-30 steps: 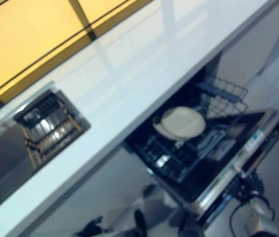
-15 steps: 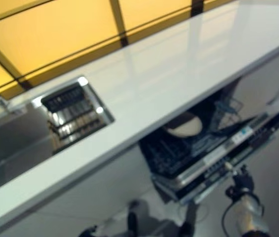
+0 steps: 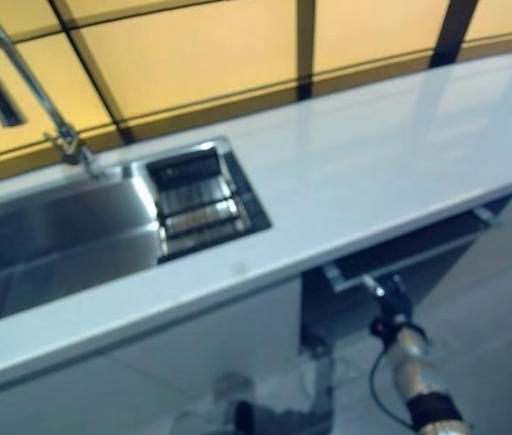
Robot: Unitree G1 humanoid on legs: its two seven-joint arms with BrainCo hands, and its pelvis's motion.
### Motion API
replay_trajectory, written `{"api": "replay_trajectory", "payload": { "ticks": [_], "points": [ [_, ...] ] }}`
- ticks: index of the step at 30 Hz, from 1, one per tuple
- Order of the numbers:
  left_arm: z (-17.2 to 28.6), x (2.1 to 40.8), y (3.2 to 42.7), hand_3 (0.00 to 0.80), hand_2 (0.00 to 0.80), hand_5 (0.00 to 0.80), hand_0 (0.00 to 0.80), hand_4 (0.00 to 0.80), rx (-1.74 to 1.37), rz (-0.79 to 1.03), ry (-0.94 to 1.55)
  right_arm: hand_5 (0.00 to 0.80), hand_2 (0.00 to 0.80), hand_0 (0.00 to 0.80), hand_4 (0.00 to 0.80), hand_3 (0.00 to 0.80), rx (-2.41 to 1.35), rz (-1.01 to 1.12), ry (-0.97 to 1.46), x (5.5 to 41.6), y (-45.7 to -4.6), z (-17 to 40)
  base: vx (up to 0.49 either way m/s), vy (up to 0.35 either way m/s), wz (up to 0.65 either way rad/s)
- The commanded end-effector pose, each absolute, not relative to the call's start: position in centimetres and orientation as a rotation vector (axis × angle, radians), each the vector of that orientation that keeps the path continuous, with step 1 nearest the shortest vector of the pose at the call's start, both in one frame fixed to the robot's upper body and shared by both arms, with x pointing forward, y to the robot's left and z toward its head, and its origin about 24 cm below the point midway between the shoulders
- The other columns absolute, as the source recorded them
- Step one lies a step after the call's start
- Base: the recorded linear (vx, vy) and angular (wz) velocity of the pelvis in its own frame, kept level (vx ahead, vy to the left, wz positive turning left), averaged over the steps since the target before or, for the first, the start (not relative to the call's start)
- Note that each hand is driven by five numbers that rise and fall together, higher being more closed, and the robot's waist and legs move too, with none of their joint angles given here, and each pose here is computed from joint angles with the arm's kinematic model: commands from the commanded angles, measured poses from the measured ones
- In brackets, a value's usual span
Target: Take plates into dishwasher
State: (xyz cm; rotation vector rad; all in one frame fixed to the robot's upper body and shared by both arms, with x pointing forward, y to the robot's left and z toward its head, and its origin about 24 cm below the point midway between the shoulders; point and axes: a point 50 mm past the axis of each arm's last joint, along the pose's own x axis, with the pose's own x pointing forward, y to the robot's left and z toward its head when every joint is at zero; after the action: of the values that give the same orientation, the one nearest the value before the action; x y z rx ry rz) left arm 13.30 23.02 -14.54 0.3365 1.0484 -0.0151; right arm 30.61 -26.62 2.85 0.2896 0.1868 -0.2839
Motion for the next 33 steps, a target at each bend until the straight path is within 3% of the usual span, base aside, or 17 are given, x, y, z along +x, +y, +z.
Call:
{"api": "replay_trajectory", "payload": {
  "ticks": [1, 10, 22, 27, 33],
  "points": [
    [-12.7, 16.5, 24.5, 0.0, 0.0, 0.0, 0.0, 0.0, 0.412, -0.02, 0.936, 0.0, 0.0, 0.0, 0.0, 0.0, 0.194, 0.095, -0.094, 36.1, -19.0, 11.5, -0.013, -0.039, 0.01],
    [-12.4, 16.7, 25.2, 0.0, 0.0, 0.0, 0.0, 0.0, 0.411, 0.002, 0.927, 0.0, 0.0, 0.0, 0.0, 0.0, 0.156, 0.054, -0.129, 36.4, -20.5, 13.0, 0.002, -0.025, 0.03],
    [-12.1, 16.7, 25.9, 0.0, 0.0, 0.0, 0.0, 0.0, 0.381, 0.049, 0.909, 0.0, 0.0, 0.0, 0.0, 0.0, -0.1, -0.054, 0.015, 35.3, -22.5, 9.8, -0.04, -0.017, 0.1],
    [-11.8, 16.8, 26.4, 0.0, 0.0, 0.0, 0.0, 0.0, 0.335, 0.108, 0.897, 0.0, 0.0, 0.0, 0.0, 0.0, -0.255, -0.1, 0.168, 33.0, -25.0, 6.3, -0.092, -0.019, 0.25],
    [-11.9, 15.9, 27.0, 0.0, 0.0, 0.0, 0.0, 0.0, 0.251, 0.211, 0.89, 0.0, 0.0, 0.0, 0.0, 0.0, -0.455, -0.149, 0.389, 27.8, -29.7, 1.3, -0.1, -0.039, 0.03]
  ]
}}
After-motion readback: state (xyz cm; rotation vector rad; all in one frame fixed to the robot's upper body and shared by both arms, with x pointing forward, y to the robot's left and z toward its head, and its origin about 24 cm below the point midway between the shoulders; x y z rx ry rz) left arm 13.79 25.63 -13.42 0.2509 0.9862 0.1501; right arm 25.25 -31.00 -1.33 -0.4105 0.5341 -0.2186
